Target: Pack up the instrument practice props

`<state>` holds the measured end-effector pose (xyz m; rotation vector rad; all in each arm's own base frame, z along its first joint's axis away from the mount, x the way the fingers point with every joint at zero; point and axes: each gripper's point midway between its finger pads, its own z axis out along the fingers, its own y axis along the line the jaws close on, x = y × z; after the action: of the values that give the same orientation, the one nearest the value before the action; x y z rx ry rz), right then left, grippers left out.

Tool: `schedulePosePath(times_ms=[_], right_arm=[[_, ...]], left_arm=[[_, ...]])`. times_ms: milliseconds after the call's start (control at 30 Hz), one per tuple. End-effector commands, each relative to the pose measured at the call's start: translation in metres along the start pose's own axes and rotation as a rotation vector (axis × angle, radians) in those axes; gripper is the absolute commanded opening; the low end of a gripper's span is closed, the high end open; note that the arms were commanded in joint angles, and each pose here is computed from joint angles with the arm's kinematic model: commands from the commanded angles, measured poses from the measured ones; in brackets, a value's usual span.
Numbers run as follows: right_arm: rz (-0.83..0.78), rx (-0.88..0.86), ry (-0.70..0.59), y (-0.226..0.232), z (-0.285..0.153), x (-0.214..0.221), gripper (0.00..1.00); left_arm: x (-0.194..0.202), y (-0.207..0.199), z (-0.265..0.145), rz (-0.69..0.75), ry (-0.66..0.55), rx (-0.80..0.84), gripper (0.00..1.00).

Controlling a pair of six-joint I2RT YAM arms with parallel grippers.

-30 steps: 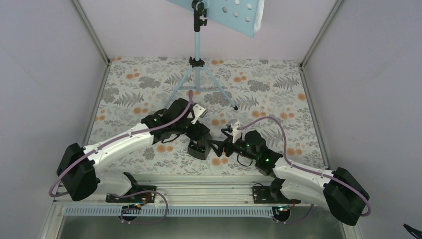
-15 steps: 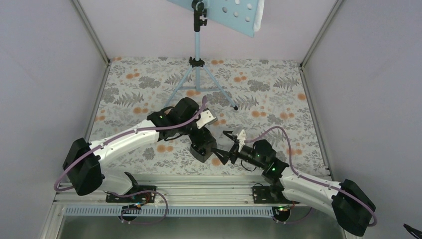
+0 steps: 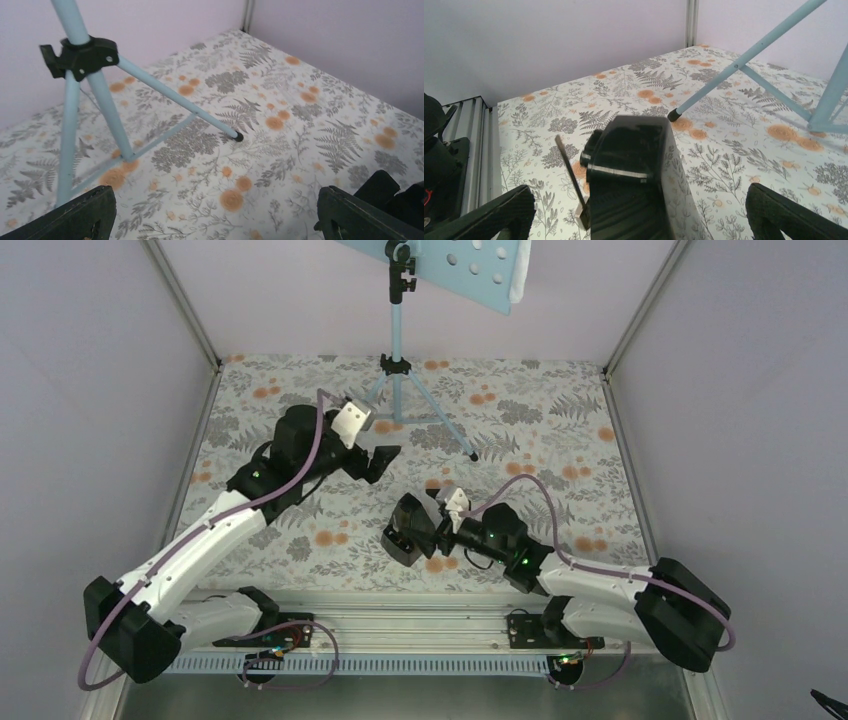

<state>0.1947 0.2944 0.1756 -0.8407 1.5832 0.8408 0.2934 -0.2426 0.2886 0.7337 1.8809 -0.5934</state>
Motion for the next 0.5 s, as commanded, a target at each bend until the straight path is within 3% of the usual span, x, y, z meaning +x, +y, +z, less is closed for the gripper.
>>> schedulePosePath(times_ms=[0,467], right_arm=[[-0.066,-0.026,-0.044,0.006,0.012,-0.019,1.00],[-0.055,0.097,-0.009,-0.017,0.029,-0.008,1.00]], left_arm=[[0.001,0.015,0.000,-0.004,-0.037,-0.072,1.00],[0.017,0.017,0.015,-0.003,0.024,-0.061,1.00]])
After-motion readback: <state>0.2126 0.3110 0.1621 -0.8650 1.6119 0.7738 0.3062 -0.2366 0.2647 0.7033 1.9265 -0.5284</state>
